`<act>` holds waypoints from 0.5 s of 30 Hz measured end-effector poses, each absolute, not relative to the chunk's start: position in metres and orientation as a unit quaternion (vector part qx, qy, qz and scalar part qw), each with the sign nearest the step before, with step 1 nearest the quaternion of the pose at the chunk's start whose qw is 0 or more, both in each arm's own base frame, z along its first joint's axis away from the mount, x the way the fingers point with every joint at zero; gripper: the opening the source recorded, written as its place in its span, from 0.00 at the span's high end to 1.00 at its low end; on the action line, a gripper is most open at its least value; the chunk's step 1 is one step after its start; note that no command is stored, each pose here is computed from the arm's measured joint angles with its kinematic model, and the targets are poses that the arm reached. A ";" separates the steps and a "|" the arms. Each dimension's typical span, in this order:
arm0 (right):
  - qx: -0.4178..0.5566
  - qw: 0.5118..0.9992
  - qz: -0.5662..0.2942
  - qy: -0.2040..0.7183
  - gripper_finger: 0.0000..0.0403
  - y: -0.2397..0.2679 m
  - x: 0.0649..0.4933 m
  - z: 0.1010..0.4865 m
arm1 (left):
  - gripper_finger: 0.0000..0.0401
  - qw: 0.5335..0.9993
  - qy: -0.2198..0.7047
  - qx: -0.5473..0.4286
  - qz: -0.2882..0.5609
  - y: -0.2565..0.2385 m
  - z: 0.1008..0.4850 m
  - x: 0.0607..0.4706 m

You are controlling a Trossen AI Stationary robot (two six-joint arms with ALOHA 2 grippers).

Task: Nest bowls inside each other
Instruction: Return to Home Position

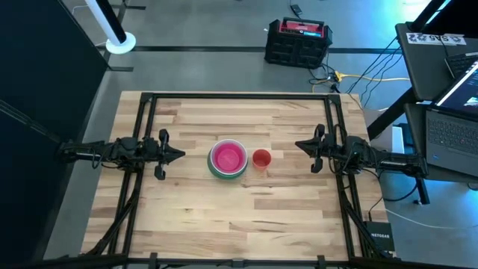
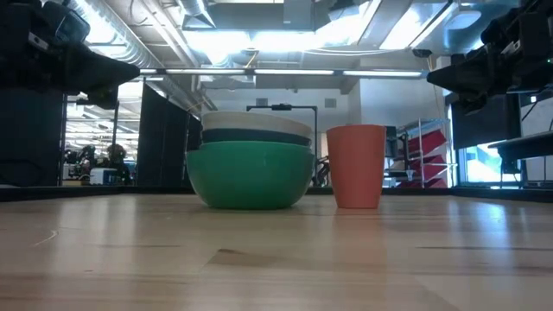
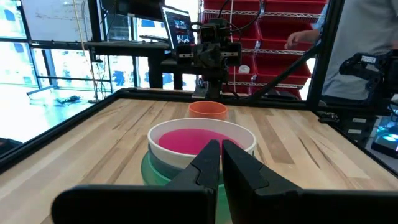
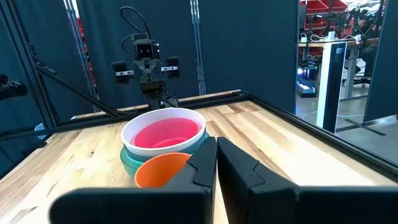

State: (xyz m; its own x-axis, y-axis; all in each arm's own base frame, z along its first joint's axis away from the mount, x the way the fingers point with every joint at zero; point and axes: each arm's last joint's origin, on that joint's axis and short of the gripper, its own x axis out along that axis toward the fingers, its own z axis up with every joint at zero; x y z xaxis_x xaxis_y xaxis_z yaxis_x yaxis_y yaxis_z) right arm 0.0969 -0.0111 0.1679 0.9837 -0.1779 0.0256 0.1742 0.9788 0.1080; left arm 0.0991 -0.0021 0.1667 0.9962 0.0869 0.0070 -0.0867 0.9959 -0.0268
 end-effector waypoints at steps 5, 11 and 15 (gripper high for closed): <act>0.053 0.995 -0.089 -0.018 1.00 -0.011 0.097 0.168 | 1.00 0.999 -0.004 -0.013 0.043 -0.002 0.167 0.099; 0.053 0.995 -0.089 -0.018 1.00 -0.011 0.097 0.168 | 1.00 0.999 -0.004 -0.013 0.043 -0.002 0.167 0.099; 0.053 0.995 -0.089 -0.018 1.00 -0.011 0.097 0.168 | 1.00 0.999 -0.004 -0.013 0.043 -0.002 0.167 0.099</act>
